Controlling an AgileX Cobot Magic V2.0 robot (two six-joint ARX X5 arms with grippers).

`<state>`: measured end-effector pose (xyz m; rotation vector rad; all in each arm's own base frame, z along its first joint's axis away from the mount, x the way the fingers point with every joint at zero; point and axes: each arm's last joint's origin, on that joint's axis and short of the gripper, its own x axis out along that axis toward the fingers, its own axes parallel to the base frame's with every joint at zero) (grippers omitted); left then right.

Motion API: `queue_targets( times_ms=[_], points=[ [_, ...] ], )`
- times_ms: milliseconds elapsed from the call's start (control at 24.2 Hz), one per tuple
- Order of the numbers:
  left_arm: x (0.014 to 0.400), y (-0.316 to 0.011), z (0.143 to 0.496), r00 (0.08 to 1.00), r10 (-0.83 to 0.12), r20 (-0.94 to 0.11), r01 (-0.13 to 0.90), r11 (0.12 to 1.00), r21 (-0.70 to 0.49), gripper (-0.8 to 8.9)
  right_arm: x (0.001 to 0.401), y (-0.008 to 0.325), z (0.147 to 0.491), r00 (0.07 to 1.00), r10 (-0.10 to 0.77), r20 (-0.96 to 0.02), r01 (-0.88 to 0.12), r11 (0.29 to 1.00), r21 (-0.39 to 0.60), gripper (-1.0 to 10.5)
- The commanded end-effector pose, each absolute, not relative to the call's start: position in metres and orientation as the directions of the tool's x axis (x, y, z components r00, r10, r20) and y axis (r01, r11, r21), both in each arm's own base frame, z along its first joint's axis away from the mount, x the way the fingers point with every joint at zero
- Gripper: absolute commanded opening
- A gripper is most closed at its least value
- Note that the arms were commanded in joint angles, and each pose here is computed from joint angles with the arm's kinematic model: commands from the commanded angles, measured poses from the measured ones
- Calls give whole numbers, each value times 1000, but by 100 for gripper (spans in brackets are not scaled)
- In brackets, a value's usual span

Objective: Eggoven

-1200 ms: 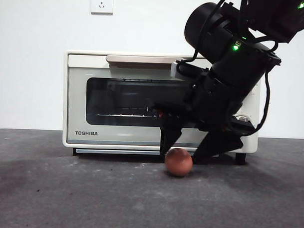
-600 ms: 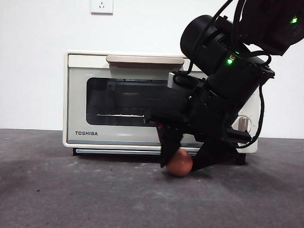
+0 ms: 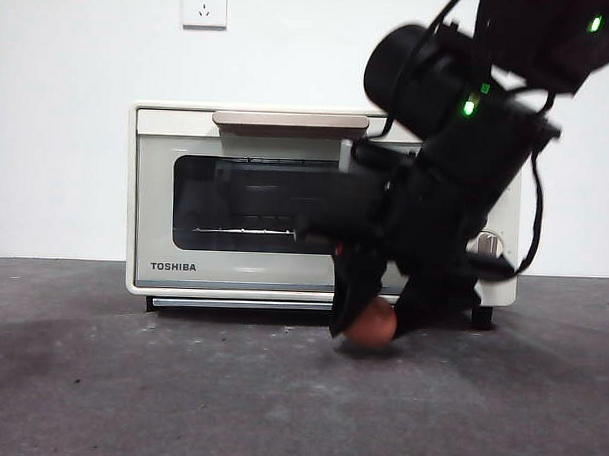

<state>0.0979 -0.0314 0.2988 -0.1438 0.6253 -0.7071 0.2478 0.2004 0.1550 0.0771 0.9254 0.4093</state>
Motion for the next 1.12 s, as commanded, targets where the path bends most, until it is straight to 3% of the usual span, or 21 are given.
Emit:
queue_targets(
  times_ms=[41,372,538,1117],
  points=[
    [108,-34,305,598,-654,-463,574,753,-322,7,237,202,185,558,425,-713,-349,900,262,3],
    [166,-69,311,581,-738,-343,671,673,-311,7,171,163,277,607,522,-600,-445,848,287,3],
    [203,-97,313,620,-721,-310,673,692,-263,7,140,132,307,652,551,-521,-467,833,296,3],
    [284,-148,312,610,-709,-352,682,697,-222,7,101,93,332,715,563,-415,-475,826,302,3]
  ],
)
